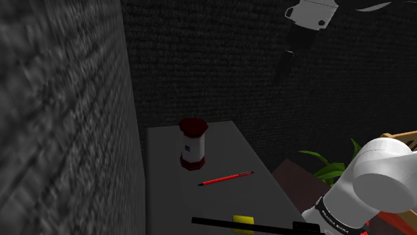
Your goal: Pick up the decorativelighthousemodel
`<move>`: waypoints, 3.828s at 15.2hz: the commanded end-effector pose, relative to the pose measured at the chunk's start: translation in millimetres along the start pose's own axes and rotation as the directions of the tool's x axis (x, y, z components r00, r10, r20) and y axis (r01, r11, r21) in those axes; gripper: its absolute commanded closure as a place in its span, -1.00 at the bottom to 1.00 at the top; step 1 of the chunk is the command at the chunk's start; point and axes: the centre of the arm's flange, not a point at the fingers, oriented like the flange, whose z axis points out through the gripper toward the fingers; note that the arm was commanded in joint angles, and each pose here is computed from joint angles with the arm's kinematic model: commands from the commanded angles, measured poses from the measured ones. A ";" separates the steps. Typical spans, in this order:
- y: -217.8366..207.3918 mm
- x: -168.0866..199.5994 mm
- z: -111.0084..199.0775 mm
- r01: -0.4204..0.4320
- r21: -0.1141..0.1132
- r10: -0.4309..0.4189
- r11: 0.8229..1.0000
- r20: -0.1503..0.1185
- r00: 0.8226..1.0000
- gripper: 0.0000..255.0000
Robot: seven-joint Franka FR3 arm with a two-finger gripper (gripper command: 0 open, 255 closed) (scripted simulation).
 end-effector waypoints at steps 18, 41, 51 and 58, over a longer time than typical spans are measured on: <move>-201.3 77.2 61.7 0.050 0.039 -0.054 0.998 0.092 0.994 -1.00; -279.8 97.0 124.8 0.068 0.055 -0.074 0.996 0.126 0.989 1.00; -277.5 101.3 87.4 0.068 0.055 -0.074 0.996 0.126 0.989 1.00; -275.3 105.9 50.8 0.068 0.055 -0.074 0.996 0.126 0.989 1.00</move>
